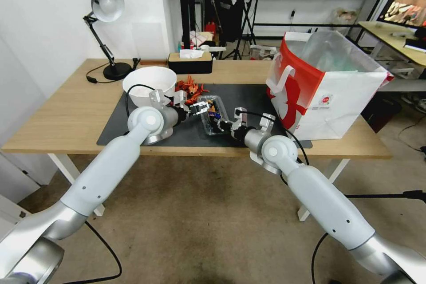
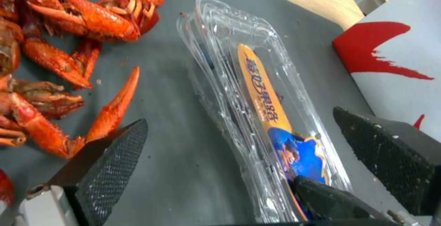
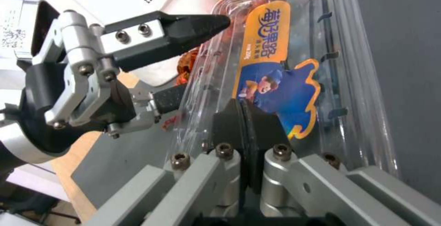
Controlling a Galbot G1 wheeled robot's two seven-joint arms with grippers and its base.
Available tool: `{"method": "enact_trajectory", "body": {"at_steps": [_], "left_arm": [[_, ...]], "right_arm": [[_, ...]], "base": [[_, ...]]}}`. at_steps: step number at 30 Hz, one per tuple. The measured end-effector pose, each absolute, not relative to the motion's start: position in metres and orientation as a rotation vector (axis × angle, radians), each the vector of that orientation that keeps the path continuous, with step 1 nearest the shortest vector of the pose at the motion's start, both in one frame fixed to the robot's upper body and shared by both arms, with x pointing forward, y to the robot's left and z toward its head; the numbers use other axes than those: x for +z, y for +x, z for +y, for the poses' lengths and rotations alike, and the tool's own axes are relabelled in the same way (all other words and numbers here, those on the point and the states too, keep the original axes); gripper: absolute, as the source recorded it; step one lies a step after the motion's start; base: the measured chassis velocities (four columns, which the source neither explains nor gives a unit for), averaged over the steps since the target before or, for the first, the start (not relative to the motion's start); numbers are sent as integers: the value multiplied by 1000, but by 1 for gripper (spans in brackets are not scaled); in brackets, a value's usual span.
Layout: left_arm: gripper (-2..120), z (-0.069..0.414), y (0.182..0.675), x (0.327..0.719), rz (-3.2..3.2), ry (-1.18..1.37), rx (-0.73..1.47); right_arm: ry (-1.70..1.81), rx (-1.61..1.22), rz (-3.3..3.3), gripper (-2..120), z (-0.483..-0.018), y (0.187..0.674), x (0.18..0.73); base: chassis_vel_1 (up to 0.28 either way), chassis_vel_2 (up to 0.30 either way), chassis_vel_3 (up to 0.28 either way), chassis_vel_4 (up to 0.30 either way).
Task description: Close the takeout container lid, then place the container into the takeout bag.
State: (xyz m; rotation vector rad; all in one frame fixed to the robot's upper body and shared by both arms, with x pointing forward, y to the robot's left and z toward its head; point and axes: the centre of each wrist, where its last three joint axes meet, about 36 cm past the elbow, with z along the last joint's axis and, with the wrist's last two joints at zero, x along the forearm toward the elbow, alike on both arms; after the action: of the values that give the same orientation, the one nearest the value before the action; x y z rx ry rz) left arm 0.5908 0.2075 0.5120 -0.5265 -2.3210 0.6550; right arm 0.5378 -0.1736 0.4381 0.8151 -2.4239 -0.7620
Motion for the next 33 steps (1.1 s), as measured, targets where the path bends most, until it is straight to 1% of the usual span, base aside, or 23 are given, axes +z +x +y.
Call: {"method": "enact_trajectory", "body": {"at_steps": [10,13,14,16,17,20,21,24,25,27,28,29,31,32,33], "left_arm": [[100,200,594,511,-2258,-532,693],[97,199,595,511,-2252,-535,702],[91,199,596,511,-2248,-535,707],[83,199,597,512,-2247,-533,711],[83,199,597,512,-2247,-533,711],[70,199,598,513,-2240,-534,720],[70,199,598,513,-2240,-534,720],[52,198,598,513,-2235,-535,720],[52,198,598,513,-2235,-535,720],[44,197,599,512,-2232,-535,720],[37,197,599,512,-2231,-535,721],[37,197,599,512,-2231,-535,721],[29,196,599,511,-2228,-534,724],[29,196,599,511,-2228,-534,724],[24,195,599,511,-2227,-535,725]], "right_arm": [[815,-758,-2426,0,-173,538,437],[815,-757,-2426,0,-173,538,437],[815,-757,-2427,0,-173,538,437],[815,-757,-2427,0,-173,538,437],[815,-757,-2427,0,-173,538,437],[816,-758,-2426,0,-173,538,437],[816,-758,-2426,0,-173,538,437],[815,-758,-2426,0,-173,539,437],[815,-758,-2426,0,-173,539,437],[816,-758,-2426,0,-173,539,437],[816,-758,-2427,0,-173,539,437],[816,-758,-2427,0,-173,539,437],[816,-757,-2427,0,-173,539,437],[816,-757,-2427,0,-173,539,437],[817,-757,-2426,0,-173,539,437]], "base": [[0,0,0,0],[0,0,0,0],[0,0,0,0],[0,0,0,0],[0,0,0,0],[0,0,0,0],[0,0,0,0],[0,0,0,0],[0,0,0,0],[0,0,0,0],[0,0,0,0],[0,0,0,0],[0,0,0,0],[0,0,0,0],[0,0,0,0]]}}
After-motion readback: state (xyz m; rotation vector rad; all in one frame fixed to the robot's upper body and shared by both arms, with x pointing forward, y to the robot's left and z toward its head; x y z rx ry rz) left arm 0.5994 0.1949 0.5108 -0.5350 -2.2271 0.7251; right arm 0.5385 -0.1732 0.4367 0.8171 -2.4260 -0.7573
